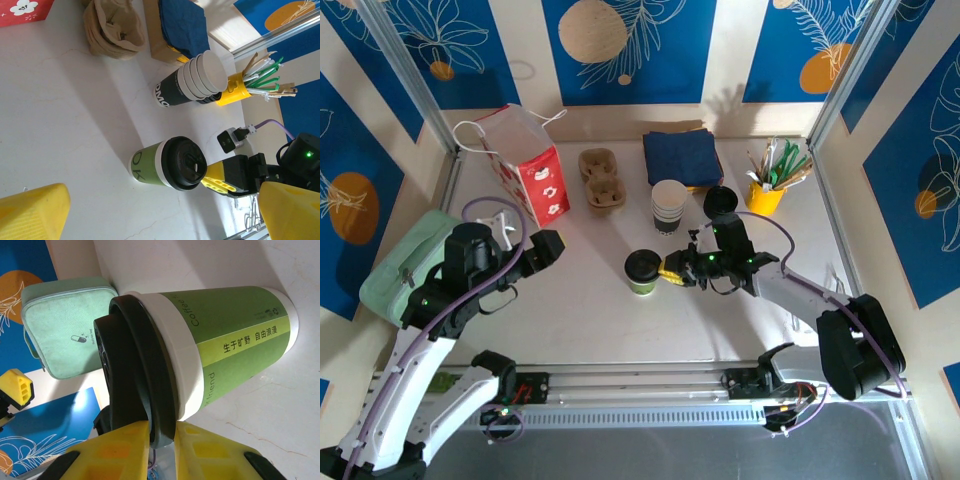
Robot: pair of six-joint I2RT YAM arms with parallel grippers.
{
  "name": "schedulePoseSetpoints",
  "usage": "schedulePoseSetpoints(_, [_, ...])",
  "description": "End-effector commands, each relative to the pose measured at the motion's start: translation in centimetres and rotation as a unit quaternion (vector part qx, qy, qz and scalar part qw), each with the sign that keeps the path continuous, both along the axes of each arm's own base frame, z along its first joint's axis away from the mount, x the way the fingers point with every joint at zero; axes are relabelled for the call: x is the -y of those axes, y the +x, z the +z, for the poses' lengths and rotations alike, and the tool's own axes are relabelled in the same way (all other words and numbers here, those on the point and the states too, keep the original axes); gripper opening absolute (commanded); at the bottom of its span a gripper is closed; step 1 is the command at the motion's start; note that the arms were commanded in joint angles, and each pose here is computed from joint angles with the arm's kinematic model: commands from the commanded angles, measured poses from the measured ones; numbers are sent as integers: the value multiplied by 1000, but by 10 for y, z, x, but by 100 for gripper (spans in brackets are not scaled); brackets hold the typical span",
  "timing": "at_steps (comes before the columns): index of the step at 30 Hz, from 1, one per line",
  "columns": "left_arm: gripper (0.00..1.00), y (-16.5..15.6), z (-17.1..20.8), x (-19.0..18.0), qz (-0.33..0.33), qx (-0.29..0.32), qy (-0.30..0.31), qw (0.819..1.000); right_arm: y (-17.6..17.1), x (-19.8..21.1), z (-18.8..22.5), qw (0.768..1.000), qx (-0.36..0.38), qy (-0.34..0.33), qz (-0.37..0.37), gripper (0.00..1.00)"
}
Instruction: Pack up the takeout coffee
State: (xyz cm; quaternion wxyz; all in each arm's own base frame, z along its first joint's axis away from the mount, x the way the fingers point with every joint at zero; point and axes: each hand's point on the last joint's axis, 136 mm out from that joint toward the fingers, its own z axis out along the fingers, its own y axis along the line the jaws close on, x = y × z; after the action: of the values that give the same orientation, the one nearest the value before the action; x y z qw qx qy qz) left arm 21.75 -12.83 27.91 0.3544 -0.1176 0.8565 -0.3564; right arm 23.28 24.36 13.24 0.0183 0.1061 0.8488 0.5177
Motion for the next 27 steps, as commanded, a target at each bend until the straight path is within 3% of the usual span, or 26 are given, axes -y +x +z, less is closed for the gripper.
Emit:
schedulePoseSetpoints(1, [96, 1, -1, 1, -2, 0, -6, 1000, -4, 3, -9, 1000, -8, -9, 3, 21])
schedulePoseSetpoints(27, [97, 3, -8, 3, -5, -7, -5, 1000, -3, 0, -6, 1000, 2, -21, 7, 30])
